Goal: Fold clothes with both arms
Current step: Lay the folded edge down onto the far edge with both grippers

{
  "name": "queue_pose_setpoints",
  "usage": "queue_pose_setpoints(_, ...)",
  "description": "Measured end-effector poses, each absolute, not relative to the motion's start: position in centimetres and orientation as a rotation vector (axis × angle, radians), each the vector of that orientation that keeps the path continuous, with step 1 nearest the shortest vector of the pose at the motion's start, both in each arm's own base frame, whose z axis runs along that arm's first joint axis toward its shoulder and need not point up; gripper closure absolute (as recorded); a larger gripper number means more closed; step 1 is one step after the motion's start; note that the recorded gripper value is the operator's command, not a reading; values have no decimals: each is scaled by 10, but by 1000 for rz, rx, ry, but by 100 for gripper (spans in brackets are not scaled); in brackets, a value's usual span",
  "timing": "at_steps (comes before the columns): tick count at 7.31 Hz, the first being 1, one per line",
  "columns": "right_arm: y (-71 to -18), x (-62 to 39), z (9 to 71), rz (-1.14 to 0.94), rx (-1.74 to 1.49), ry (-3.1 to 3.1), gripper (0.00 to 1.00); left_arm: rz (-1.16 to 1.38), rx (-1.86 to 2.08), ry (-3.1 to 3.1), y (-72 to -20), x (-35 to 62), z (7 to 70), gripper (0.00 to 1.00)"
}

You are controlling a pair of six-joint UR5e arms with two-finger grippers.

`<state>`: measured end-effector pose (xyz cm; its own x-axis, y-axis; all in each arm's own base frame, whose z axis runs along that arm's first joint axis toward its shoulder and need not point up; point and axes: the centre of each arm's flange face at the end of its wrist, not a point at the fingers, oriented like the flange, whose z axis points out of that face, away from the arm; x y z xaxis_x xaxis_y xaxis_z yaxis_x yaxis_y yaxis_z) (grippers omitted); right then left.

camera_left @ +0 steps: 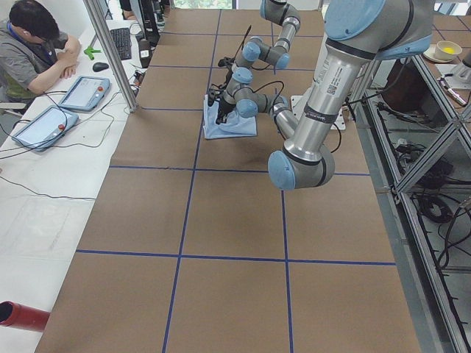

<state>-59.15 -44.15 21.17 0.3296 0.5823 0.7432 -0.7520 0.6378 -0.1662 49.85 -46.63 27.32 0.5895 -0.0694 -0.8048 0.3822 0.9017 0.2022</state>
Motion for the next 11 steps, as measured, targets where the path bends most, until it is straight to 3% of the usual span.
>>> queue_pose_setpoints(1, -446, -589, 212, 876, 225, -865, 100, -272, 384, 904, -472, 494, 273, 100)
queue_pose_setpoints(2, -448, -588, 214, 871, 227, -860, 64, -275, 388, 902, -475, 491, 273, 96)
queue_pose_setpoints(3, -449, -589, 217, 857, 232, -849, 1, -277, 390, 901, -476, 489, 274, 1)
queue_pose_setpoints(11, -423, -617, 225, 420, 343, -754, 0, -149, 416, 932, -479, 469, 269, 0)
